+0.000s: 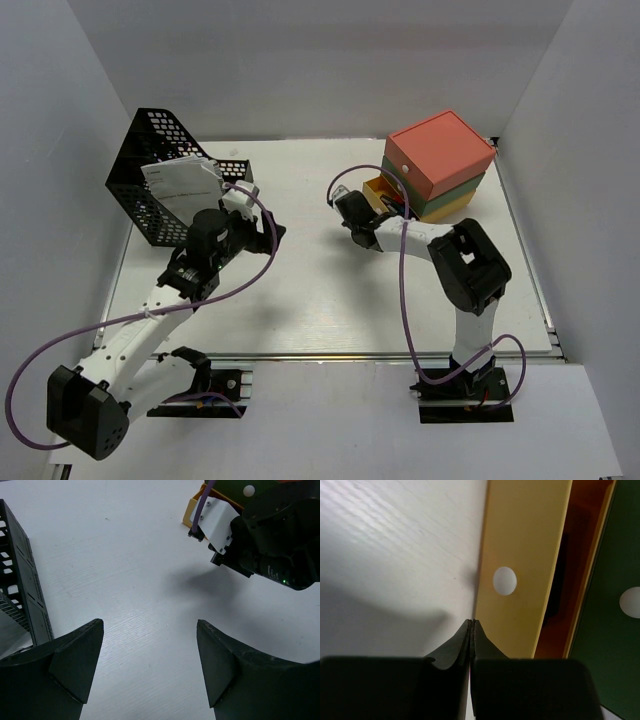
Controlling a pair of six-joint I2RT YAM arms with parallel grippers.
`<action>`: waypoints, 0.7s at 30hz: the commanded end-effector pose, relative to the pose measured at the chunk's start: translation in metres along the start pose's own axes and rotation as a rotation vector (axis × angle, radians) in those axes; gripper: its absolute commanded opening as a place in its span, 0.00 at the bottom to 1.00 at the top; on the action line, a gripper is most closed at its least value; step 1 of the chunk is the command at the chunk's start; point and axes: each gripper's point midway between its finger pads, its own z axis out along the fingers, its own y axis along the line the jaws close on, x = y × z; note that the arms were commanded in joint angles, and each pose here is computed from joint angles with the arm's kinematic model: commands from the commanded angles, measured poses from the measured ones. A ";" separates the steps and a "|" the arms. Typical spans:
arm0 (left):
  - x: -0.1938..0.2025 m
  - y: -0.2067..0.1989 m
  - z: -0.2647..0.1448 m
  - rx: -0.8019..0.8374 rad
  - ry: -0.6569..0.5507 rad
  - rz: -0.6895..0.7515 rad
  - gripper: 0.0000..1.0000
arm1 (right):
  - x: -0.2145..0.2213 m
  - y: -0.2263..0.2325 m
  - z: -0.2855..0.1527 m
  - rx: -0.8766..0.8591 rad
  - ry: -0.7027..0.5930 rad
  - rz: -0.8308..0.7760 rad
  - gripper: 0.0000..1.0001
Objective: Organize the desk
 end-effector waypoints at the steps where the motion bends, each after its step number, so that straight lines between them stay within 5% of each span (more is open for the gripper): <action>1: -0.008 0.008 -0.006 -0.043 -0.035 0.014 0.85 | -0.012 -0.032 0.000 0.163 -0.003 0.061 0.00; 21: -0.009 0.011 -0.008 -0.063 -0.036 0.014 0.87 | 0.028 -0.080 0.015 0.431 0.071 -0.038 0.00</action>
